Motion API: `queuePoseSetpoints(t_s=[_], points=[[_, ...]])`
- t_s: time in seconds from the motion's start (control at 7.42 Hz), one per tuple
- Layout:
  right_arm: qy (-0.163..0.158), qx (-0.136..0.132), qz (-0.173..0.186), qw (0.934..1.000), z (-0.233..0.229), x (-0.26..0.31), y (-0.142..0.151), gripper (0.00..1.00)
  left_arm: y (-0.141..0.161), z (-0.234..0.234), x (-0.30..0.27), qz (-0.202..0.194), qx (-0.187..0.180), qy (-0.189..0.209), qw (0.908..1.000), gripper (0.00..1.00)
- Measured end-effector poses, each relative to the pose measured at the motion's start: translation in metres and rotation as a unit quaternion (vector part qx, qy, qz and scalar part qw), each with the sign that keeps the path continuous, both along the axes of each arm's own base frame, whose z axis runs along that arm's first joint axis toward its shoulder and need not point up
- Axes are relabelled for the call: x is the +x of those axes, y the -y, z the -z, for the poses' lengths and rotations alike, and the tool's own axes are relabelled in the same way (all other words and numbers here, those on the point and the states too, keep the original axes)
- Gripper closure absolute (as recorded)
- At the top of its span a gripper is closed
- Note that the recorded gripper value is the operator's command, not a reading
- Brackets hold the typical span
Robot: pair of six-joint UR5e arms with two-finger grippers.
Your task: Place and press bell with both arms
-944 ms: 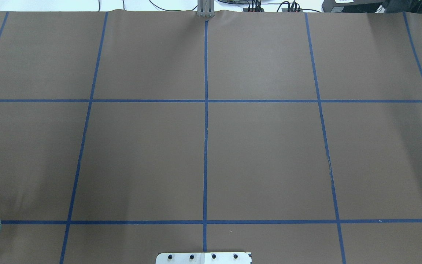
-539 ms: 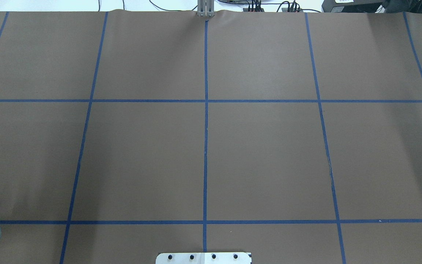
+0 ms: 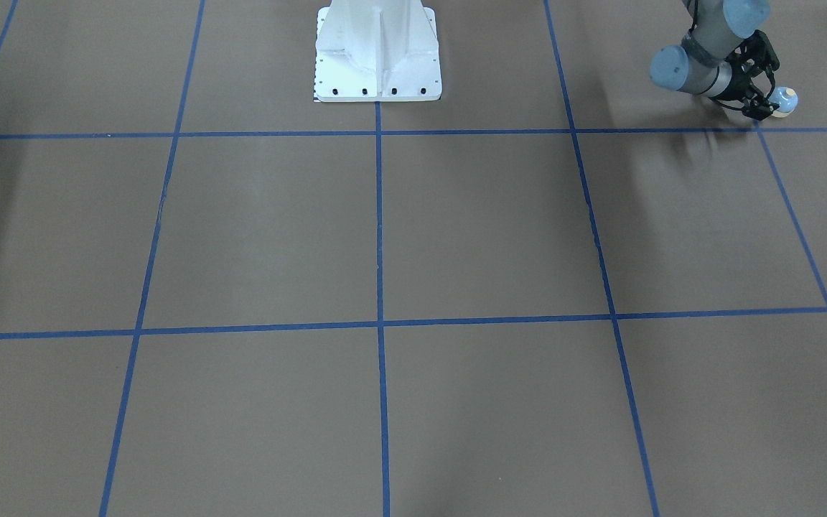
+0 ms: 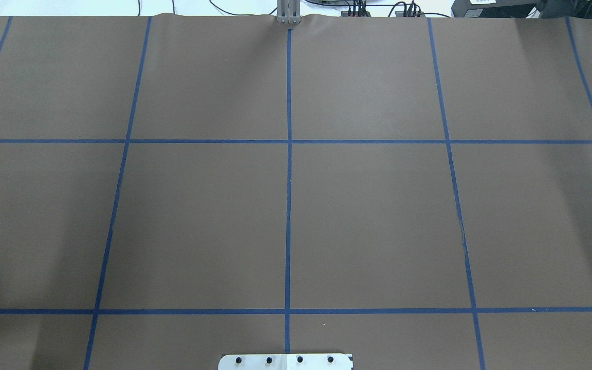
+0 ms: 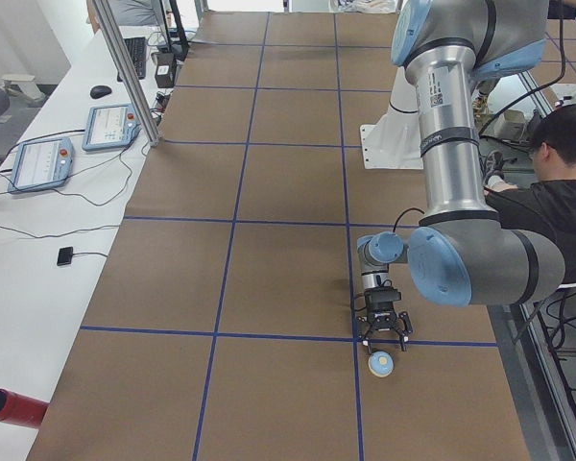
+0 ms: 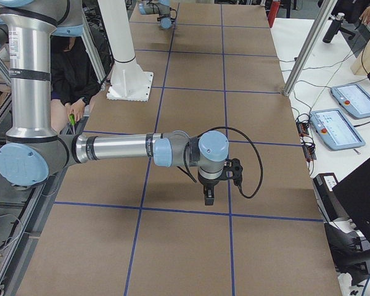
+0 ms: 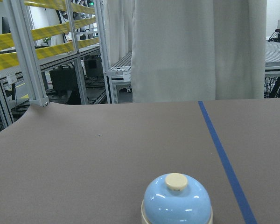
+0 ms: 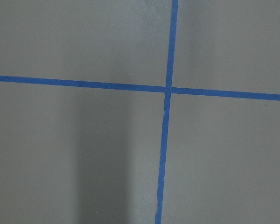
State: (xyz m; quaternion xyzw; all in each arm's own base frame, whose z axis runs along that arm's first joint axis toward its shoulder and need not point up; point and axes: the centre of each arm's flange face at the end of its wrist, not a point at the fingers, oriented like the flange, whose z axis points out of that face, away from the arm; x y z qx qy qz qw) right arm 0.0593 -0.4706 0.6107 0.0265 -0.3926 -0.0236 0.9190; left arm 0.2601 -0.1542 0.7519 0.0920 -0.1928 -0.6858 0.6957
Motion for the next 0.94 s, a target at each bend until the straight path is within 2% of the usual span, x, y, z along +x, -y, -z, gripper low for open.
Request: queuePoseSetpoints(t_s=[0.94], points=[[0.001,0.002,0.0,1.0,0.002,0.0,0.001,0.0,0.0,-0.023,-0.02,-0.02,0.002,0.005,0.9998,0.0]])
